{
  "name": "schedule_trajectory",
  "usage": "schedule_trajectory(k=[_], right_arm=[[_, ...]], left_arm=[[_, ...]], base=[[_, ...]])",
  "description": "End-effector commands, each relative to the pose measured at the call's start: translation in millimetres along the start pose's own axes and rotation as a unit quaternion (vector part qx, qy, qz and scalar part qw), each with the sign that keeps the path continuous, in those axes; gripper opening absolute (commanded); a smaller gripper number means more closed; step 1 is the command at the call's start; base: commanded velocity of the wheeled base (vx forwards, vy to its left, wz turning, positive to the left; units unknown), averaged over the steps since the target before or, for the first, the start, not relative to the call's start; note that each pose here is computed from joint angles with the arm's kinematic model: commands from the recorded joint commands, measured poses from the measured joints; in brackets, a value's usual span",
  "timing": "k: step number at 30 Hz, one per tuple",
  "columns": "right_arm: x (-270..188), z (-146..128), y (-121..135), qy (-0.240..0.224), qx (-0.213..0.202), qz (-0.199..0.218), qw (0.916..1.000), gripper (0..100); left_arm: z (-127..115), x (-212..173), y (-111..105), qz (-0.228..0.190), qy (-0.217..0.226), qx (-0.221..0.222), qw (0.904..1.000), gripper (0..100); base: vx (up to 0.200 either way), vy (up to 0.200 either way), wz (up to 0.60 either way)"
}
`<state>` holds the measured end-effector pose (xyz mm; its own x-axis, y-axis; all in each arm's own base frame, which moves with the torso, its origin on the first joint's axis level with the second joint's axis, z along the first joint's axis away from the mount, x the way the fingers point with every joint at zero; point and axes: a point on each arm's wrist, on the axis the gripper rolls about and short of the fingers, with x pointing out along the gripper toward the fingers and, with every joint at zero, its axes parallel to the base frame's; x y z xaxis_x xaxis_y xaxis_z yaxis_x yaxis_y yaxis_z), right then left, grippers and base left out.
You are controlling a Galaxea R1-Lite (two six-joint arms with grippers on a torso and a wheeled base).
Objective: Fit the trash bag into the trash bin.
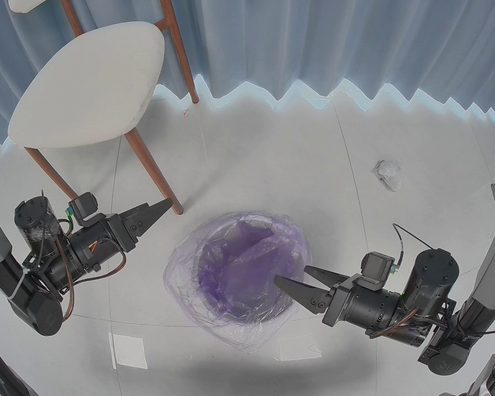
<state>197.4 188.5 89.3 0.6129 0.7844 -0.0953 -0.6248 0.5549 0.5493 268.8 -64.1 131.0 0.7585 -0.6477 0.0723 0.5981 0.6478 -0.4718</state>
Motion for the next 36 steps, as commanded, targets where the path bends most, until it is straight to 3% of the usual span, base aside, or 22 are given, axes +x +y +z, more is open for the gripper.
schedule_trajectory(k=[1,14,25,31,36], right_arm=[[-0.7,1.5,14.4,-0.007,0.019,0.03,0.9994,100],[21.9,-5.6,7.2,0.004,0.025,0.025,0.9994,100],[37.3,-3.3,5.4,0.04,0.031,-0.003,0.9987,100],[42.2,18.2,-9.9,-0.006,0.03,-0.049,0.9983,100],[34.4,25.2,-34.6,-0.005,0.038,-0.099,0.9944,100]], left_arm=[[16.7,-9.7,-16.6,-0.021,-0.028,0.018,0.9992,100],[15.7,-15.0,-36.7,-0.049,-0.026,0.023,0.9982,100],[17.3,-18.4,-41.5,-0.055,-0.029,0.025,0.9977,100],[21.4,-19.6,-44.7,-0.061,-0.037,0.031,0.997,100],[22.2,-20.3,-42.6,-0.054,-0.04,0.047,0.9966,100]], base=[[0.0,0.0,0.0],[0.0,0.0,0.0],[-0.2,0.0,0.0],[-0.133,0.0,0.0],[0.0,0.0,0.0]])
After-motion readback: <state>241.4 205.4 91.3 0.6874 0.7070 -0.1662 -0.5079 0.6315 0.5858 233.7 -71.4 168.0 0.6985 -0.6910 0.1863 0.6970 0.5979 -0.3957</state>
